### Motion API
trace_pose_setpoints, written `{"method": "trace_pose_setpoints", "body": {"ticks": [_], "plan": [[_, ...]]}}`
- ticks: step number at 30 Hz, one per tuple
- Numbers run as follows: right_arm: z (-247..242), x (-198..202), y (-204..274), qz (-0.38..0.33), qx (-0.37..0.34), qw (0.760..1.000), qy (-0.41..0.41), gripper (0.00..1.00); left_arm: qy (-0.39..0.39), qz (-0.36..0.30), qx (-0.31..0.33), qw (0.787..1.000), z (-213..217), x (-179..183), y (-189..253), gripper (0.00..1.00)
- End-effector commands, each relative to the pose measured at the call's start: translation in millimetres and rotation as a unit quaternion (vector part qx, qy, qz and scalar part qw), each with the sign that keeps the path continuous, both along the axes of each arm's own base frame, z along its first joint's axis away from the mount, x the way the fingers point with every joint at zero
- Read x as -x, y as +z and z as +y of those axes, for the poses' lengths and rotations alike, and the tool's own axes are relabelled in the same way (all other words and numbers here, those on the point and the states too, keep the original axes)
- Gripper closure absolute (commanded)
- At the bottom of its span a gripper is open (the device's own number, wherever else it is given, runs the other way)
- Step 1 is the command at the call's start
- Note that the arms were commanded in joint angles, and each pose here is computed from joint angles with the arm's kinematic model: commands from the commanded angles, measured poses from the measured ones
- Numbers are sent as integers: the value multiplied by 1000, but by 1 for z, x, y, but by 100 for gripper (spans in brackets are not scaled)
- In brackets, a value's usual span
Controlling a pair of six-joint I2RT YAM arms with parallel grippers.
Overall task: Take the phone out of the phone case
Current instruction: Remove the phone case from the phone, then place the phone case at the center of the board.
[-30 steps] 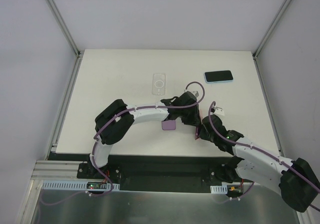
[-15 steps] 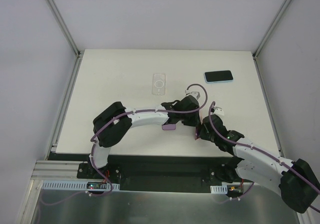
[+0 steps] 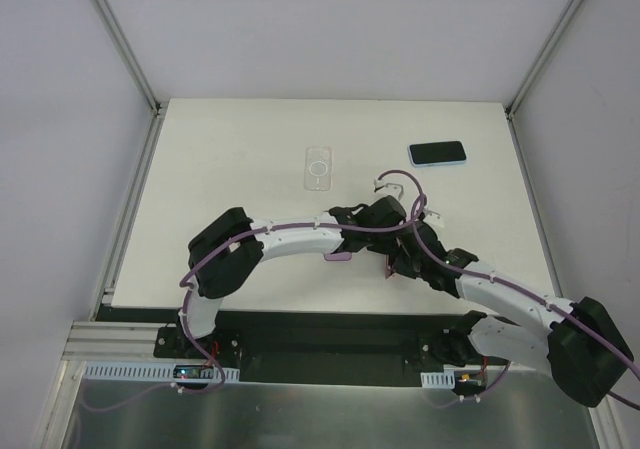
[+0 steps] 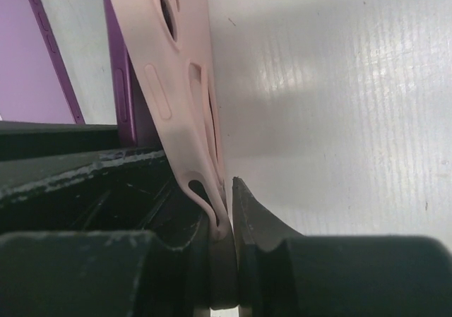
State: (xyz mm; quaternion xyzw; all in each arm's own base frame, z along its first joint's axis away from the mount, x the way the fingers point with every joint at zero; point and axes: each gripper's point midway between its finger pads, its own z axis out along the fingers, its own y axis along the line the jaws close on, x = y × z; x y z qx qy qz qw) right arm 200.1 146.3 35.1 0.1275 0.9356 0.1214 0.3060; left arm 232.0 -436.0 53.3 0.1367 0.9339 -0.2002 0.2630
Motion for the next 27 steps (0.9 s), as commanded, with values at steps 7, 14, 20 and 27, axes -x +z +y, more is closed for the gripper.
{"method": "trace_pose_setpoints", "body": {"ticks": [7, 14, 20, 27], "plan": [[-38, -21, 11, -26, 29, 992, -117, 99, -24, 135, -455, 880, 251, 69, -78, 100], [-60, -8, -5, -19, 46, 992, -118, 98, -7, 161, -374, 913, 249, 62, -71, 100], [-70, 1, -21, -5, 63, 990, -124, 99, -6, 176, -308, 935, 239, 55, -61, 100], [-63, -6, -13, -18, 49, 992, -111, 99, -8, 166, -265, 950, 222, 50, -48, 100]]}}
